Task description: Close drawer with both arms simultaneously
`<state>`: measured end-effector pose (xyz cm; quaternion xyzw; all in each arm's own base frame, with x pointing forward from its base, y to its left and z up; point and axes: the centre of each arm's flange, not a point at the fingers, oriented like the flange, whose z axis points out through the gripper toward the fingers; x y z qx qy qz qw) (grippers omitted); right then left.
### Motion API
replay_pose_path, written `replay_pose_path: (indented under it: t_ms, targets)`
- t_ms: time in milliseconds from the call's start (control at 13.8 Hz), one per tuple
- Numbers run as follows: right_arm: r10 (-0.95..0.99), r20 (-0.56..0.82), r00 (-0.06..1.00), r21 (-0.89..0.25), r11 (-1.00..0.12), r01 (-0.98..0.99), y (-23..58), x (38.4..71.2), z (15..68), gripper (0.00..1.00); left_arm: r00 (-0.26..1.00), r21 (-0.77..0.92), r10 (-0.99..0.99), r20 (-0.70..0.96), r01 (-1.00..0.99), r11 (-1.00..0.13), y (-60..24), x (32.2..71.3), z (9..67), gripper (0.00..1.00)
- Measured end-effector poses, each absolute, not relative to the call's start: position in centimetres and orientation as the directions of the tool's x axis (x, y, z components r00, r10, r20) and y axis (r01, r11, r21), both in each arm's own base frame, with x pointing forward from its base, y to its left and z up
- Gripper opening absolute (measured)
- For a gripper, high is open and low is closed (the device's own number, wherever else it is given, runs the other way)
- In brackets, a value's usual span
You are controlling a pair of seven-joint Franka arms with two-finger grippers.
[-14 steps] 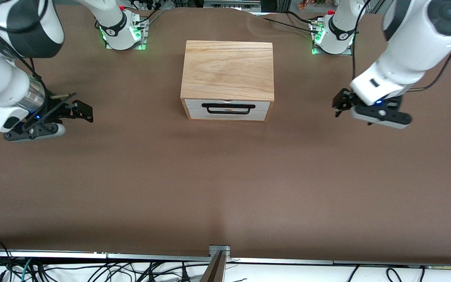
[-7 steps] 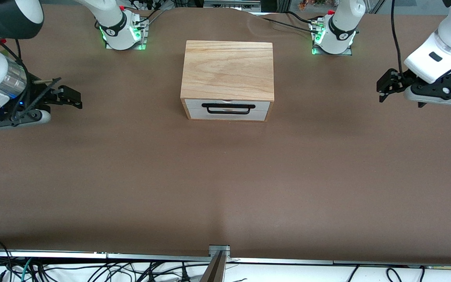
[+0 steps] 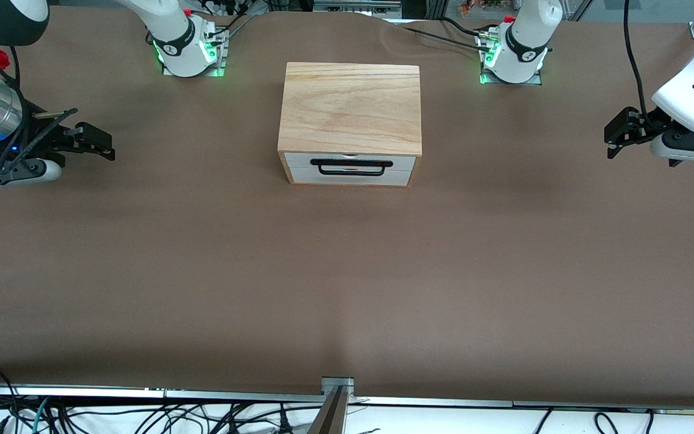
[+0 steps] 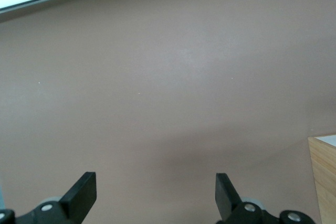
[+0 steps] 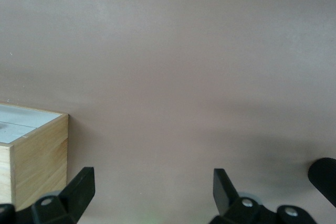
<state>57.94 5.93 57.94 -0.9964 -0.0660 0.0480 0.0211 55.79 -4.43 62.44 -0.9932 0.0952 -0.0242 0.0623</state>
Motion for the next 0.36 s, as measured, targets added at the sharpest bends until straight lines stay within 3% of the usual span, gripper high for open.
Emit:
replay_pose_path:
  t_ms: [363]
  targets:
    - [0.134,-0.09,0.987,-0.044,-0.99,0.13,5.91,57.97,57.97,1.0,0.981,-0.128,-0.191,0.035,-0.185,-0.974,-4.38,55.81,62.4,1.0]
